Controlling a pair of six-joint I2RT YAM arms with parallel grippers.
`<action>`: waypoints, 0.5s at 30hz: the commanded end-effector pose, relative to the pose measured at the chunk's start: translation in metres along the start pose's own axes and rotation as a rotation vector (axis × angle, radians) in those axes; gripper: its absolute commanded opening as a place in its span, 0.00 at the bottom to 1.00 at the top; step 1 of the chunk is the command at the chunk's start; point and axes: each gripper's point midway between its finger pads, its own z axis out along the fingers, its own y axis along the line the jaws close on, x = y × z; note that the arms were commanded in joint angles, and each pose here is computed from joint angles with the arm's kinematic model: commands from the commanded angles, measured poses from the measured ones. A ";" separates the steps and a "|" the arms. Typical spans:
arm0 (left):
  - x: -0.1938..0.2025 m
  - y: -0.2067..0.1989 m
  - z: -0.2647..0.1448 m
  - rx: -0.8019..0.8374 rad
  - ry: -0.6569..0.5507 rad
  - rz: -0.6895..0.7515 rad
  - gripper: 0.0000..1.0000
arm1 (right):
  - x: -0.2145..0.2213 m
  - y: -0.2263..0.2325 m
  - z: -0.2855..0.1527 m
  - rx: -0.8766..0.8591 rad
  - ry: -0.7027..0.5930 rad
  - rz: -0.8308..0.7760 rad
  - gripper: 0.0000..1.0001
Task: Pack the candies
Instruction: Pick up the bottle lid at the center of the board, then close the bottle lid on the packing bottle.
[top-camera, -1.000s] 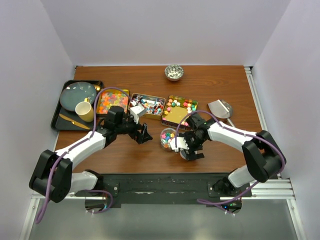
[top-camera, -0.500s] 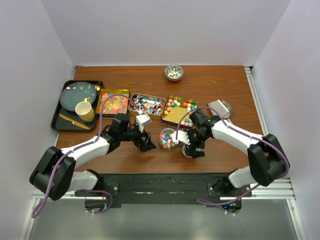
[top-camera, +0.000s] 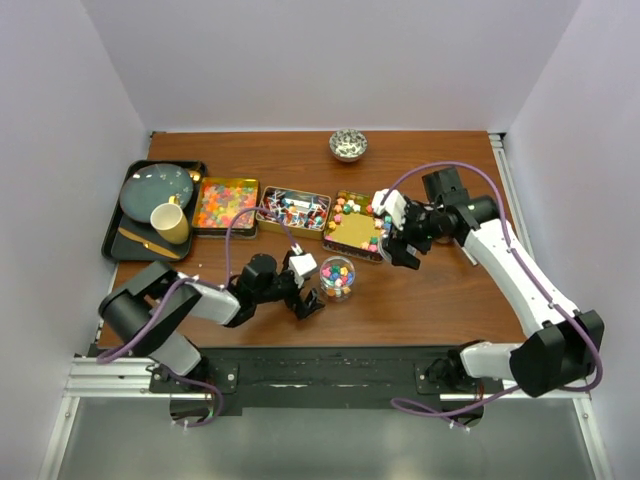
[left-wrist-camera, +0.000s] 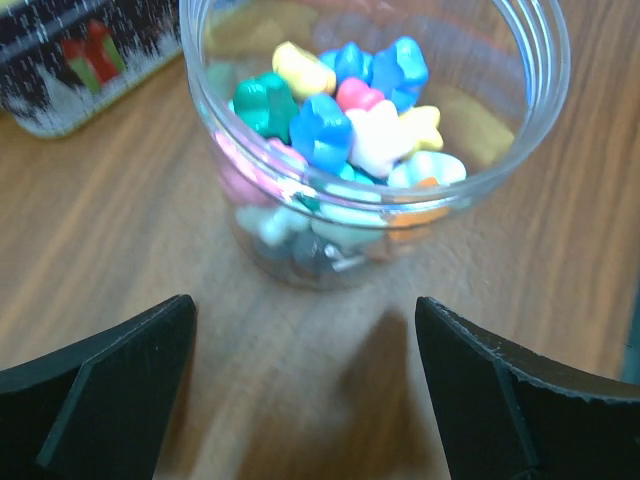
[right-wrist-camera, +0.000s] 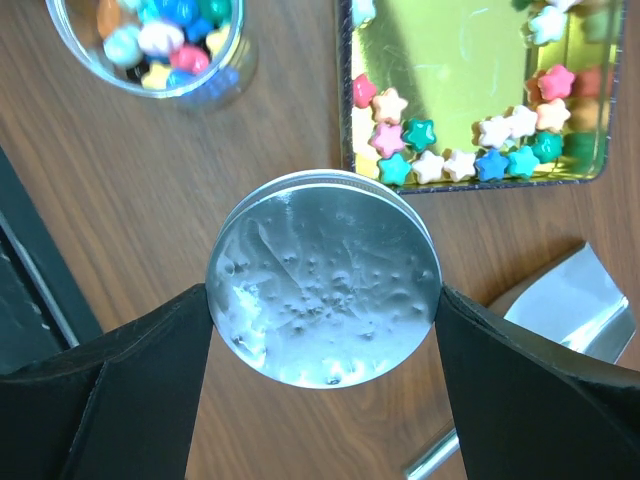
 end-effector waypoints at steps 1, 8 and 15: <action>-0.044 0.012 0.008 -0.044 -0.234 0.180 0.96 | -0.022 0.000 -0.014 -0.011 -0.040 0.115 0.73; -0.042 -0.010 0.025 0.095 -0.372 0.311 0.92 | -0.026 -0.011 -0.014 -0.026 0.012 0.103 0.73; -0.046 -0.018 0.047 0.156 -0.427 0.343 0.89 | -0.030 0.008 -0.004 -0.106 0.083 -0.014 0.73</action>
